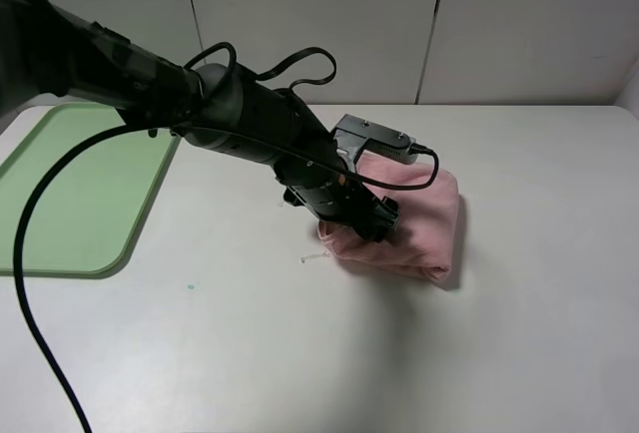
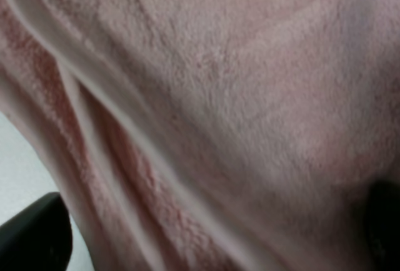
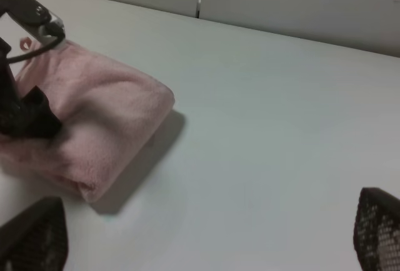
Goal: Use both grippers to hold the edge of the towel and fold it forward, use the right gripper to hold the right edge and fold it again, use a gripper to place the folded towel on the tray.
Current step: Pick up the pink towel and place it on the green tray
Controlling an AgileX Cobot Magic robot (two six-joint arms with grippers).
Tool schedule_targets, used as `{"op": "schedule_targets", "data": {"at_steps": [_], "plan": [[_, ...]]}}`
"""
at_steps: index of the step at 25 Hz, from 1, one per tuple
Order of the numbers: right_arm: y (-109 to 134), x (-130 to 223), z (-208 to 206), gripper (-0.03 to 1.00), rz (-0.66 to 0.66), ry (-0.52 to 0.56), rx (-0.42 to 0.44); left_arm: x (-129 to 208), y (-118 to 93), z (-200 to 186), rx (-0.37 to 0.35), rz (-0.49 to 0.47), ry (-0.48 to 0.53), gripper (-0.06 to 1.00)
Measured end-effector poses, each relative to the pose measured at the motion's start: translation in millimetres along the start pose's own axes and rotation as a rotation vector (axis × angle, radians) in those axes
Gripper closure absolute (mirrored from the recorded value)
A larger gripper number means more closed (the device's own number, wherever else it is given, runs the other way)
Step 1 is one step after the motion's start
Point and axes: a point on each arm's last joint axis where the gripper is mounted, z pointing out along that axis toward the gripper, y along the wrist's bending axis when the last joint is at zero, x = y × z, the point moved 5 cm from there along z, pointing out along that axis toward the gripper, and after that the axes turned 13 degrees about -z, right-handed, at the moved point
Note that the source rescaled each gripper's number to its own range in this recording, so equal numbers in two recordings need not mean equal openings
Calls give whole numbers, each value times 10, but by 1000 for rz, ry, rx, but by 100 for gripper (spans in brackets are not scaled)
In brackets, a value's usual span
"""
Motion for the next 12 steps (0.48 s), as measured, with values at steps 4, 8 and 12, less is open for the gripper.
{"op": "schedule_targets", "data": {"at_steps": [4,8,12], "plan": [[0,0,0,-3,1,0,0,10,2,21,-1,0,3,3],[0,0,-1,-3,1,-1,0,11,1,21,-1,-1,3,6],[0,0,-1,-3,1,-1,0,14,-6,21,0,1,3,12]]}}
